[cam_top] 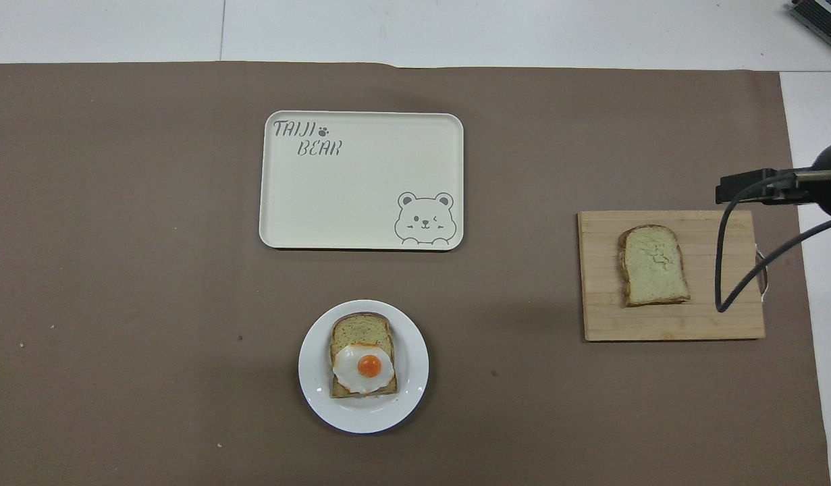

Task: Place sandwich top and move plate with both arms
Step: 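Move the right gripper over the bread slice on the cutting board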

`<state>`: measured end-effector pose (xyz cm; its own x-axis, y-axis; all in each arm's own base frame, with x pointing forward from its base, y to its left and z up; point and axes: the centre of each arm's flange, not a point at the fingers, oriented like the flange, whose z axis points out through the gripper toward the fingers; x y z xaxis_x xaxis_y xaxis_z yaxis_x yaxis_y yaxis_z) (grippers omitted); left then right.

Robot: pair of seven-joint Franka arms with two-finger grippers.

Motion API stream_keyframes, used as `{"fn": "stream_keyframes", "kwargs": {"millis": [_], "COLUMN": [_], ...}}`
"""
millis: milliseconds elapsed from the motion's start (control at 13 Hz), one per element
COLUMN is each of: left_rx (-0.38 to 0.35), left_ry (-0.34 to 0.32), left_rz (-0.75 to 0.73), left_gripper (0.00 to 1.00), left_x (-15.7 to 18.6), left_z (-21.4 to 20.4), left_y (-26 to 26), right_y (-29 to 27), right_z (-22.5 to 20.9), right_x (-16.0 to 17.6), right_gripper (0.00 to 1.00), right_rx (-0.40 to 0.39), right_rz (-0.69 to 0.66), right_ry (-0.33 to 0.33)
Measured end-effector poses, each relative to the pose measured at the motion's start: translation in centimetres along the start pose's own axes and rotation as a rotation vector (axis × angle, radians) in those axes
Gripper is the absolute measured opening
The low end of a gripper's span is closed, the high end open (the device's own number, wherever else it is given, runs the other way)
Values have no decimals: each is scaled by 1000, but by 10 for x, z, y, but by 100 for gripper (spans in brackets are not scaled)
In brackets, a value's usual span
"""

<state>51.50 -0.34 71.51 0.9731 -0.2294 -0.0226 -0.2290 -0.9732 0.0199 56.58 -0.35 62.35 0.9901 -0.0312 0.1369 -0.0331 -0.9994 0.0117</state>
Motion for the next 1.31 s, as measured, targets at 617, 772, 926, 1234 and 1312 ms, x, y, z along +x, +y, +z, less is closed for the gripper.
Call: {"fn": "stream_keyframes", "kwargs": {"millis": [617, 772, 926, 1234, 1312], "left_rx": [0, 0, 0, 0, 0], "left_ry": [0, 0, 0, -1, -1], "left_rz": [0, 0, 0, 0, 0], "left_gripper": [100, 100, 100, 100, 100], "left_x": [0, 0, 0, 0, 0], "left_z": [0, 0, 0, 0, 0], "left_y": [0, 0, 0, 0, 0], "right_y": [2, 7, 14, 13, 11], "right_z": [24, 33, 47, 112, 131], "right_x": [5, 6, 10, 15, 18], "right_gripper": [100, 100, 100, 100, 100], "right_rx": [-7, -10, -12, 6, 10], "right_rz": [6, 14, -7, -62, -59], "right_ry": [-37, -51, -29, -38, -42]}}
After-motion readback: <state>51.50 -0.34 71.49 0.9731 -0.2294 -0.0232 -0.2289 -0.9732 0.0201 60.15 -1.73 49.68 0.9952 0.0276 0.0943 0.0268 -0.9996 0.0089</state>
